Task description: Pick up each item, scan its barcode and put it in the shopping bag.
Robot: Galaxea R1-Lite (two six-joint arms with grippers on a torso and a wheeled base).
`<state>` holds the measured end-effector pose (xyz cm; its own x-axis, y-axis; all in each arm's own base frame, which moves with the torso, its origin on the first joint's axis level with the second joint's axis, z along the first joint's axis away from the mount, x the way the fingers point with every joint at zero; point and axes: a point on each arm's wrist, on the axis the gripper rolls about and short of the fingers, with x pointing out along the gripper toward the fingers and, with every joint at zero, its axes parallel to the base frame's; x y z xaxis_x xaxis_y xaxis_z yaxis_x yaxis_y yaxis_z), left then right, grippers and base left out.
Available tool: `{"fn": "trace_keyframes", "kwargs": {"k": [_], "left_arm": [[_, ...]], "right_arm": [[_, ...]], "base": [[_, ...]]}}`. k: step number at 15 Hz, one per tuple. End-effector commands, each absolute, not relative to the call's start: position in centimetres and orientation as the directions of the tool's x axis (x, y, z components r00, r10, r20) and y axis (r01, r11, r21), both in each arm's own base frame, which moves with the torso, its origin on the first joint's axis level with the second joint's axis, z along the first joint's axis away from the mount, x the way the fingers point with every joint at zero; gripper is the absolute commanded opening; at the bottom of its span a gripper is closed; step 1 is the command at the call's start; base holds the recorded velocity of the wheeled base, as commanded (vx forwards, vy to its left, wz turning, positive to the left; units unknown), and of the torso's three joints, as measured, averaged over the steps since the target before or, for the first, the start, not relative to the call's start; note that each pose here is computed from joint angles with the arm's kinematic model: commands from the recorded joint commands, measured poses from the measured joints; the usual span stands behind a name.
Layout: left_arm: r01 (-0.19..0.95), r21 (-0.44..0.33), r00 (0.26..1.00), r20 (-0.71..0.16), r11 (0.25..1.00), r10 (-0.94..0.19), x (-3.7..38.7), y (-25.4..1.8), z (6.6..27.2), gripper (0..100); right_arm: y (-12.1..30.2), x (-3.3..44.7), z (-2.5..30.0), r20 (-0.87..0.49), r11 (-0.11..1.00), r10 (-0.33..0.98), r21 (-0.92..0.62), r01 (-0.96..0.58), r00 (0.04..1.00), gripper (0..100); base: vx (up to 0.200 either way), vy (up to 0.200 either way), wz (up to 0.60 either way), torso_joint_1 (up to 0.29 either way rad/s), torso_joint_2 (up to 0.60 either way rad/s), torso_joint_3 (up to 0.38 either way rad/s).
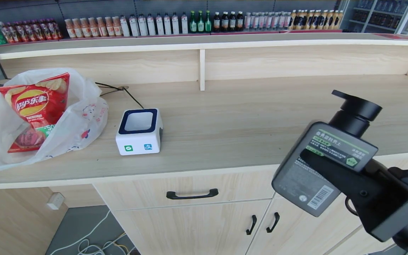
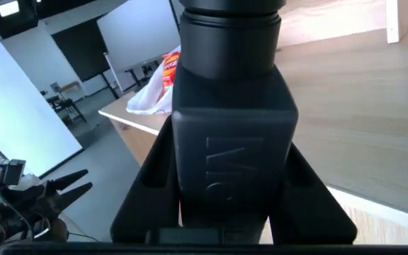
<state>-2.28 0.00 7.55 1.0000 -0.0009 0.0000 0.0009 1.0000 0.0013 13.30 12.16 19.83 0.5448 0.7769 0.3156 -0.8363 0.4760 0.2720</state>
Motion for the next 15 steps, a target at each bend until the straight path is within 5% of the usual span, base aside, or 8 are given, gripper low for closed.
{"fn": "trace_keyframes", "kwargs": {"k": [1, 6, 15], "left_arm": [[0.002, 0.002, 1.0, 0.0, 1.0, -0.002, -2.3, 0.0, 7.5, 100], [0.0, 0.002, 1.0, 0.0, 1.0, 0.0, -2.3, 0.0, 7.5, 100], [0.0, 0.002, 1.0, 0.0, 1.0, 0.0, -2.3, 0.0, 7.5, 100]], "right_arm": [[12.6, 13.4, 19.7, 0.303, 0.406, 0.818, 0.298, -0.864, 0.489, 0], [14.7, 13.6, 21.5, 0.364, 0.241, 0.85, 0.373, -0.896, 0.38, 0], [18.8, 14.9, 21.6, 0.398, 0.132, 0.867, 0.396, -0.908, 0.3, 0]], "base": [[0.0, 0.0, 0.0, 0.0, 0.0, 0.0], [0.0, 0.0, 0.0, 0.0, 0.0, 0.0], [0.0, 0.0, 0.0, 0.0, 0.0, 0.0]]}}
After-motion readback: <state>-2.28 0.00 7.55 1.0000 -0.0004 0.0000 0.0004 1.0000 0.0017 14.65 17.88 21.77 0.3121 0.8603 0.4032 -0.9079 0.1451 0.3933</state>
